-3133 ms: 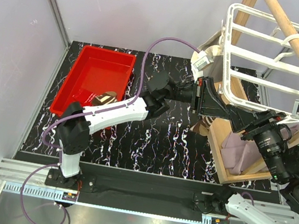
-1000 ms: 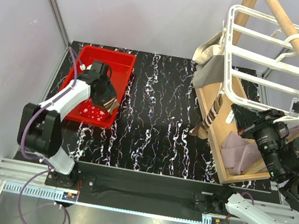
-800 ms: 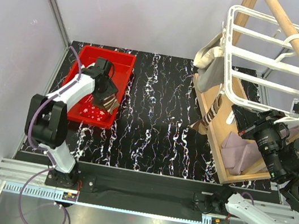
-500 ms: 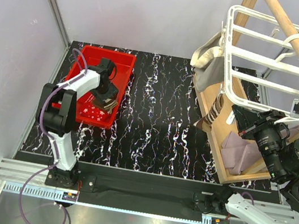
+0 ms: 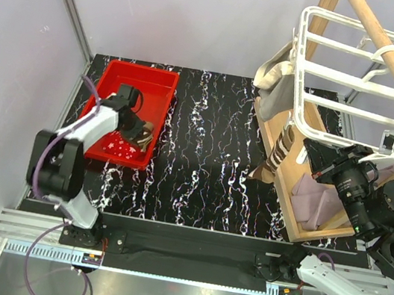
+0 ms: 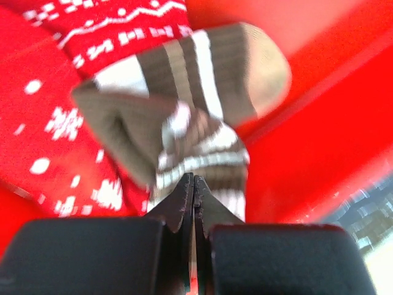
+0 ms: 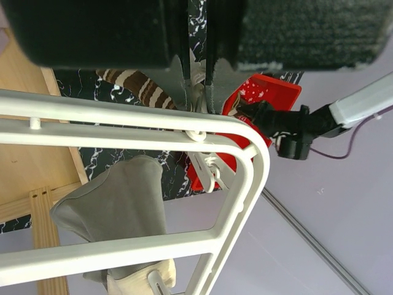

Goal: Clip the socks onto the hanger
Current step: Pick up the sock from the bin.

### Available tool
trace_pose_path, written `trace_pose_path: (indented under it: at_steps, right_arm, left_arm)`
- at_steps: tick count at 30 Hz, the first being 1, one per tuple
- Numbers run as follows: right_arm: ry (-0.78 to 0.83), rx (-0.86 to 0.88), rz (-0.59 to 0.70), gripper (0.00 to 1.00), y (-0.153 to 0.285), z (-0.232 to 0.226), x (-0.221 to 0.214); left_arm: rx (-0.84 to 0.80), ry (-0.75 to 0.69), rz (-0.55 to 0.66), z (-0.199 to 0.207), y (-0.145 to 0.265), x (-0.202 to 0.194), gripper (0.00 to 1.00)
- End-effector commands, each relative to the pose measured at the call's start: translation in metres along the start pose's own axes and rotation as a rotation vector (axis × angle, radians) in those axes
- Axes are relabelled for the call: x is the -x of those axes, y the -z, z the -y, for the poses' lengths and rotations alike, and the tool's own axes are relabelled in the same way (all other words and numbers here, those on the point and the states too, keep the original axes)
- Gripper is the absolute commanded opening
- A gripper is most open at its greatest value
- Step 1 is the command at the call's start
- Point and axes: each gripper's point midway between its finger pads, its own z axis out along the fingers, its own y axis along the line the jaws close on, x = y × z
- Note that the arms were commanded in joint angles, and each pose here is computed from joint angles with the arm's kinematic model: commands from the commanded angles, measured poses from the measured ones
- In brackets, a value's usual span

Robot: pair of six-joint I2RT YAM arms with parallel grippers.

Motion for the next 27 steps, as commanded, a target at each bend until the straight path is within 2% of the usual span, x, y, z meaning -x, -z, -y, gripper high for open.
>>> trace_pose_path:
  at_steps: [1, 4, 6, 7, 8, 9, 10, 11, 15, 19, 27]
  right_arm:
    - [-0.018, 0.015, -0.022, 0.00, -0.004, -0.005, -0.006]
    - [-0.021, 0.018, -0.022, 0.00, -0.004, -0.006, -0.006]
    - [-0.023, 0.022, -0.024, 0.00, -0.004, -0.007, -0.007]
    - [-0.025, 0.021, -0.023, 0.00, -0.004, -0.007, -0.007]
    - [-0.023, 0.021, -0.024, 0.00, -0.005, -0.007, -0.007]
    - [-0.024, 0.019, -0.021, 0.00, -0.004, -0.006, -0.007]
    - [-0.021, 0.017, -0.023, 0.00, -0.004, -0.005, -0.008]
    - [-0.021, 0.016, -0.023, 0.00, -0.004, -0.005, -0.008]
    - [-0.025, 0.017, -0.014, 0.00, 0.000, -0.003, -0.005]
    - [-0.022, 0.016, -0.013, 0.00, 0.002, -0.002, -0.004]
    - [-0.023, 0.019, -0.014, 0.00, 0.005, 0.000, -0.006]
  left_arm:
    - [-0.201, -0.022, 0.147, 0.022, 0.054, 0.026, 0.00]
    - [-0.313, -0.023, 0.221, 0.026, 0.092, 0.032, 0.00]
    - [-0.339, -0.058, 0.229, 0.024, 0.101, 0.030, 0.00]
    - [-0.355, -0.085, 0.228, 0.025, 0.105, 0.029, 0.05]
    - [-0.361, -0.115, 0.214, 0.026, 0.105, 0.025, 0.19]
    - [-0.367, -0.169, 0.183, 0.025, 0.104, 0.018, 0.39]
    - [-0.359, -0.189, 0.169, 0.023, 0.101, 0.015, 0.47]
    - [-0.343, -0.224, 0.154, 0.019, 0.094, 0.012, 0.49]
    - [-0.341, -0.268, 0.099, 0.009, 0.072, -0.005, 0.48]
    - [-0.378, -0.304, 0.063, 0.000, 0.057, -0.024, 0.39]
    - [-0.341, -0.425, 0.155, -0.018, 0.057, -0.022, 0.36]
